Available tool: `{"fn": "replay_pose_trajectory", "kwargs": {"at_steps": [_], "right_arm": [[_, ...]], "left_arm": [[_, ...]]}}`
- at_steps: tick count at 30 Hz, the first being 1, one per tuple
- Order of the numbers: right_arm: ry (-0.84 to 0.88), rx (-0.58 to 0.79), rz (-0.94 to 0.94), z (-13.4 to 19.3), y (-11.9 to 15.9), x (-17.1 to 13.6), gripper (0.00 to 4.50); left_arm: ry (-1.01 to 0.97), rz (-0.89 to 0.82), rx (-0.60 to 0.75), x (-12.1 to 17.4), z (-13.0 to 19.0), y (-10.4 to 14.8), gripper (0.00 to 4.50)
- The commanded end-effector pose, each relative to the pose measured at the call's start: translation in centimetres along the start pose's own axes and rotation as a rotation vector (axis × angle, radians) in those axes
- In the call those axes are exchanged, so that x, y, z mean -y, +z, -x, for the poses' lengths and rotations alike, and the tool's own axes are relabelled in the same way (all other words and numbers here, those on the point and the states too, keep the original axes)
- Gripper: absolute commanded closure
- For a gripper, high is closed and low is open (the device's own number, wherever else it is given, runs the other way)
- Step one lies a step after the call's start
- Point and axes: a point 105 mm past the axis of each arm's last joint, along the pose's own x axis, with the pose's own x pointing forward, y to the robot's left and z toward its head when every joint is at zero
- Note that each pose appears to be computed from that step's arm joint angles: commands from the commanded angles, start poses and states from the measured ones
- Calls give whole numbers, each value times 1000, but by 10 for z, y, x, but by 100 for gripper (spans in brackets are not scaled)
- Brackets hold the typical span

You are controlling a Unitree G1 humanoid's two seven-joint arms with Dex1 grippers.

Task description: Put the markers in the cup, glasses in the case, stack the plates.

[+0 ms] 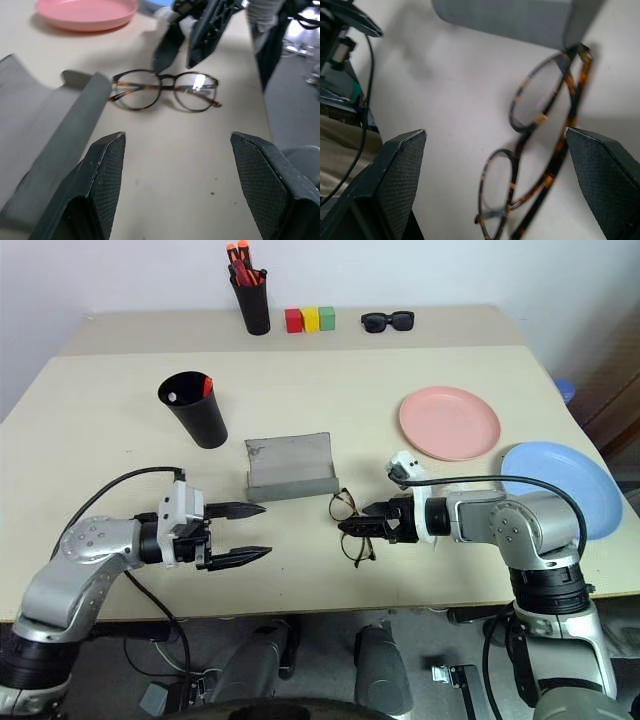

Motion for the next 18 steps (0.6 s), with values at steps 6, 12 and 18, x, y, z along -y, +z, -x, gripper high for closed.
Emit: {"fn": "replay_pose_trajectory", "kwargs": {"at_steps": [6, 12, 18], "right_arm": [[6, 14, -19, -3, 8, 0, 279], [2, 10, -29, -2, 10, 1, 446], [-21, -1, 49, 15, 15, -3, 446]], "left_arm": [[97, 1, 18, -5, 10, 6, 101], [118, 17, 17, -6, 11, 4, 101], [162, 24, 17, -10, 17, 2, 101]]}}
